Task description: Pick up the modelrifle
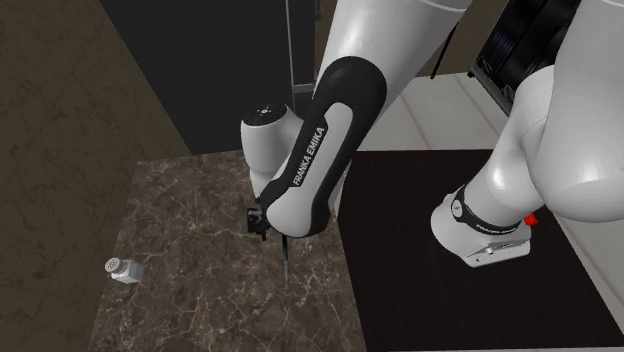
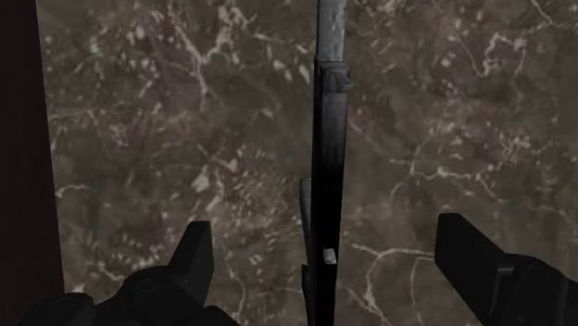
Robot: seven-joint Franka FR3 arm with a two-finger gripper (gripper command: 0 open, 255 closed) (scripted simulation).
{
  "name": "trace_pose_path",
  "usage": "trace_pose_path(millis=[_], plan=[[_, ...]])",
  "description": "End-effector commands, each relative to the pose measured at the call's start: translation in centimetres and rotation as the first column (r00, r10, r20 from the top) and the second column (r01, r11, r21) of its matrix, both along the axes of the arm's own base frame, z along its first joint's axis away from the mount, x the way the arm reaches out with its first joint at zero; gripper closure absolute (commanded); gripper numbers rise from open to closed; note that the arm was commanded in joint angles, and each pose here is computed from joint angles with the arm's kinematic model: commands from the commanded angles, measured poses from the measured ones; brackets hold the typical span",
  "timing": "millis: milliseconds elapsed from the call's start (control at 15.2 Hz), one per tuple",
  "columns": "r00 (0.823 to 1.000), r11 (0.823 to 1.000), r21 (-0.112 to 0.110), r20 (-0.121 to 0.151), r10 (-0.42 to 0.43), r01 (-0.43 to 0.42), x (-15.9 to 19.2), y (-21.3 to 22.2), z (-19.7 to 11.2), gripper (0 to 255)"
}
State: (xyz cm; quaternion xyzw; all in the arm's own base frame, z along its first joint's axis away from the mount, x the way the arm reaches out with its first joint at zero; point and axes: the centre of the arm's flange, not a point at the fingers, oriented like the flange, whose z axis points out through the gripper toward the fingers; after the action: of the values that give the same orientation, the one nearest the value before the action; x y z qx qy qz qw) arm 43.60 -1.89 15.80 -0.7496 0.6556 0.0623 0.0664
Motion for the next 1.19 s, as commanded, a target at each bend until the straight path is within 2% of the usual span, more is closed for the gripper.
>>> trace_pose_path(millis=[0,594,1122], plan=[[1.0,1.0,0.0,0.0,0.0,0.0,0.1,0.0,-0.2,255],[1.0,1.0,0.0,0.0,0.0,0.0,0.1,0.0,-0.2,255],[1.0,1.0,0.0,0.0,0.0,0.0,0.1,0.0,4.0,255]])
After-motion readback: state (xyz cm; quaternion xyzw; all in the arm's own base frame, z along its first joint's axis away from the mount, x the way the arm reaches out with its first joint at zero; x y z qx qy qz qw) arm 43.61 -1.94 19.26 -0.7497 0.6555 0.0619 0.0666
